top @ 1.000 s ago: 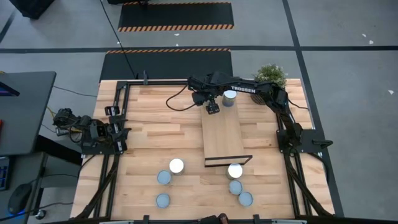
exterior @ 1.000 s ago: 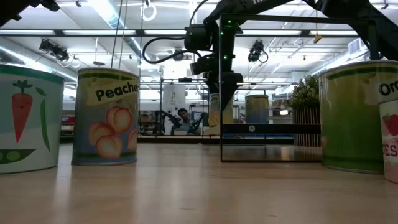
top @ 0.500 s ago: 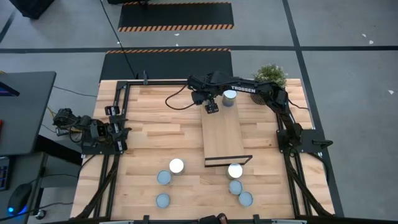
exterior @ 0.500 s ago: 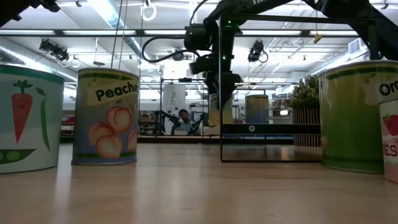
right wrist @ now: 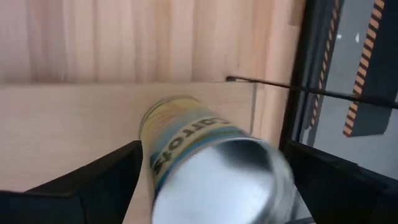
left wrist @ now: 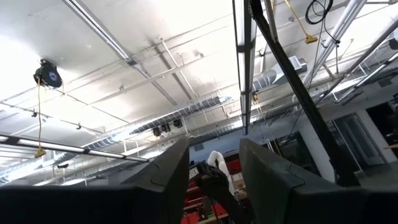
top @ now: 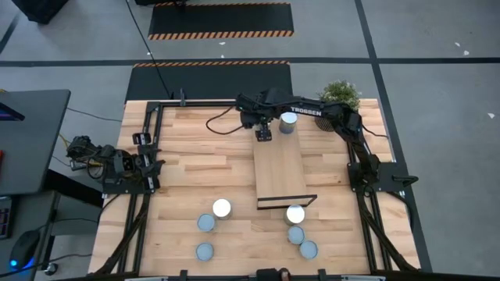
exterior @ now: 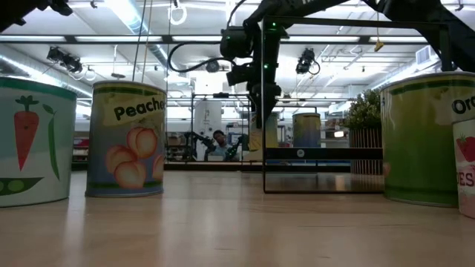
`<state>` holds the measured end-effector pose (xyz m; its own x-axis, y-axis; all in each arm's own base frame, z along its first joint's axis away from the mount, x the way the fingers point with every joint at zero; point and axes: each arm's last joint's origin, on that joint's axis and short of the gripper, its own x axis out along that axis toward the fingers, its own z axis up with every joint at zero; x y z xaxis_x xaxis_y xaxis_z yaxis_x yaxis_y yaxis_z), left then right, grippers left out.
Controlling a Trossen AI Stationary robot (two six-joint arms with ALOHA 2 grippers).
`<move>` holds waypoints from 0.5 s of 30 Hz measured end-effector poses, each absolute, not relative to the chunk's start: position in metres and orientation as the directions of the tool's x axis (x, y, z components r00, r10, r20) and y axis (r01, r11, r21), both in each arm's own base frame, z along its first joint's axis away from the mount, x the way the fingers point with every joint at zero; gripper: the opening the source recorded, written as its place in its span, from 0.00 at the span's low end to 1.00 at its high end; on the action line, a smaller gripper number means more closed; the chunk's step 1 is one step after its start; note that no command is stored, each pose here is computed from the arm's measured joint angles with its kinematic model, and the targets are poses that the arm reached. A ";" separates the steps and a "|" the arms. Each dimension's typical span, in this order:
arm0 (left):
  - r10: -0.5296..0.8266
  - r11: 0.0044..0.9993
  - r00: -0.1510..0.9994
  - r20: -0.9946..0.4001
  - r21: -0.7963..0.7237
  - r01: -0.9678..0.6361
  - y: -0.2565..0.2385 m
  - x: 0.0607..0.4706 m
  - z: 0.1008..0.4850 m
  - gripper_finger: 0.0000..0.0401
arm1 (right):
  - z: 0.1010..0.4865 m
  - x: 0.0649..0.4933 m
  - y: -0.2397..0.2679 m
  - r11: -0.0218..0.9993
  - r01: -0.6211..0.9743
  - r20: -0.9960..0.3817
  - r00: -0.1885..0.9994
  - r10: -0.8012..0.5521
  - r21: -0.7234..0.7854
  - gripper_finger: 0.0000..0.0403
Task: Pick and place cans onto a shelf
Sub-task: Put the canned carrots on the shelf
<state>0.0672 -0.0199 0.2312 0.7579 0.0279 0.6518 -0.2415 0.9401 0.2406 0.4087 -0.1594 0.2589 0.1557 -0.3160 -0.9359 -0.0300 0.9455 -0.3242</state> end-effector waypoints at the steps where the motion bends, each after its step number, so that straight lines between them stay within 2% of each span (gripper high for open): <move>1: 0.026 0.940 0.760 0.649 0.243 -0.240 -0.020 0.067 0.231 0.37 | 0.261 0.408 -0.161 0.946 0.006 -0.934 0.162 -0.319 -0.323 0.99; 4: 0.026 0.949 0.762 0.647 0.223 -0.221 -0.020 0.068 0.231 0.37 | 0.262 0.407 -0.167 0.945 0.127 -0.933 0.165 -0.321 -0.302 0.99; 15: 0.022 0.985 0.770 0.637 0.116 -0.125 -0.020 0.069 0.230 0.37 | 0.262 0.401 -0.169 0.879 0.378 -0.930 0.104 -0.352 -0.290 0.98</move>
<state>0.0685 -0.0205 0.2297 0.7705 0.0221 0.6371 -0.1246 0.9854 0.1164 0.4012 -0.1691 0.2622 0.1042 -0.3520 -0.9302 0.3779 0.8792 -0.2903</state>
